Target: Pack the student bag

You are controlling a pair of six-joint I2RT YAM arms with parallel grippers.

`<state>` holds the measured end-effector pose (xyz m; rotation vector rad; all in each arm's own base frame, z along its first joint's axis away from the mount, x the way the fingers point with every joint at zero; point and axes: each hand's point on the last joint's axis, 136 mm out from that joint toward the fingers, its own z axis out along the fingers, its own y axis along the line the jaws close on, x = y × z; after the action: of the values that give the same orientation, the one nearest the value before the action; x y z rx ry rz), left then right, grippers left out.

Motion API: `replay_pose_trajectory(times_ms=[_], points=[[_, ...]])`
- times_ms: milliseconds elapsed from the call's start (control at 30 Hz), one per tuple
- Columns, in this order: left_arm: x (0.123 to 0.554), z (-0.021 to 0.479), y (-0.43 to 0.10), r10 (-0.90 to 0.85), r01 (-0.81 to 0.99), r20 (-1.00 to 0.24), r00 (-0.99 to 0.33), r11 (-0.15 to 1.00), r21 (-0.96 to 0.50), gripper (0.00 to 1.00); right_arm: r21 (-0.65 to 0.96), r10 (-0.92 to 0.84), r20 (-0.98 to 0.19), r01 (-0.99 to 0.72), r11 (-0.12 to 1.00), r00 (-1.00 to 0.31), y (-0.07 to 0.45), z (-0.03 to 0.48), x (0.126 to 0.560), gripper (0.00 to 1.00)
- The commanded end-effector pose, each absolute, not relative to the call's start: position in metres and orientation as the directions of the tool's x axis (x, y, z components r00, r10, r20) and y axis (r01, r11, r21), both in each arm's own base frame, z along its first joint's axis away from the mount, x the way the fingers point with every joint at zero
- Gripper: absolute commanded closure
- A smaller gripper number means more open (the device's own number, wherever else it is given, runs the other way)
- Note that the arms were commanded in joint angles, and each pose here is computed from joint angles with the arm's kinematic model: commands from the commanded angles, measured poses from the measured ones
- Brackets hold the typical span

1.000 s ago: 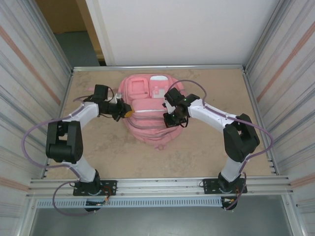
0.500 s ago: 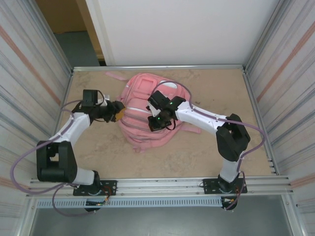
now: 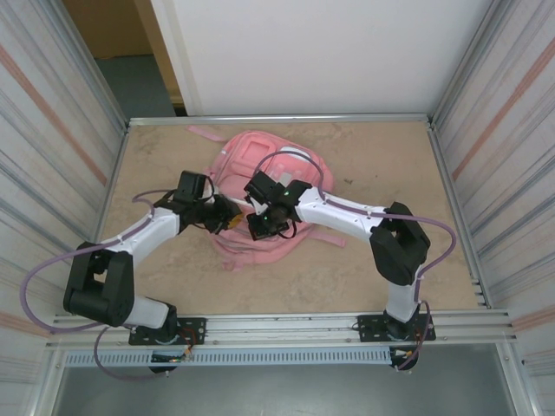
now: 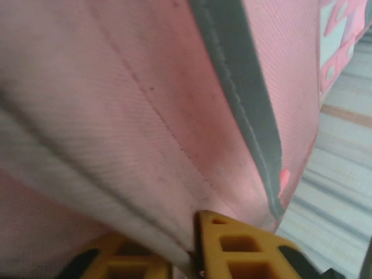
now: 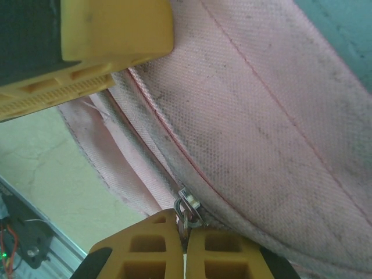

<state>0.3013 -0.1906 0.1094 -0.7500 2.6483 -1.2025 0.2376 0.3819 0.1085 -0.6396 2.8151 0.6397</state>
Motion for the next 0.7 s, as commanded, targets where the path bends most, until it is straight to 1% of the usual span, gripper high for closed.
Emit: replay_pose_trajectory(times_ms=[0,67,133,200,333,467,567,633,667], points=[[0.318,0.123,-0.183,-0.515,-0.314,-0.028,-0.856,0.562,-0.765,1.0,0.354,-0.407,-0.294,-0.494,0.794,-0.865,0.385,0.118,0.23,1.0],[0.315,0.127,-0.18,-0.491,-0.287,-0.046,-0.87,0.579,-0.763,1.0,0.261,-0.428,-0.282,-0.498,0.827,-0.859,0.361,0.112,0.237,1.0],[0.312,0.129,-0.177,-0.474,-0.274,-0.038,-0.879,0.57,-0.775,1.0,0.161,-0.458,-0.273,-0.51,0.845,-0.846,0.337,0.107,0.242,1.0],[0.309,0.126,-0.171,-0.458,-0.273,-0.015,-0.889,0.556,-0.785,1.0,0.094,-0.484,-0.253,-0.519,0.85,-0.838,0.313,0.1,0.245,1.0],[0.303,0.12,-0.163,-0.424,-0.288,0.05,-0.904,0.518,-0.805,1.0,0.057,-0.457,-0.216,-0.479,0.876,-0.863,0.274,0.088,0.255,1.0],[0.291,0.115,-0.174,-0.343,-0.261,0.079,-0.936,0.525,-0.81,1.0,0.044,-0.412,-0.194,-0.427,0.903,-0.89,0.245,0.076,0.273,1.0],[0.284,0.108,-0.18,-0.297,-0.263,0.116,-0.948,0.519,-0.814,1.0,0.05,-0.407,-0.203,-0.425,0.904,-0.891,0.241,0.071,0.287,1.0],[0.28,0.105,-0.182,-0.272,-0.265,0.137,-0.952,0.515,-0.815,1.0,0.057,-0.441,-0.223,-0.464,0.884,-0.869,0.247,0.071,0.293,0.99],[0.279,0.103,-0.181,-0.264,-0.262,0.139,-0.954,0.521,-0.813,1.0,0.059,-0.466,-0.234,-0.491,0.869,-0.853,0.251,0.07,0.295,0.97]])
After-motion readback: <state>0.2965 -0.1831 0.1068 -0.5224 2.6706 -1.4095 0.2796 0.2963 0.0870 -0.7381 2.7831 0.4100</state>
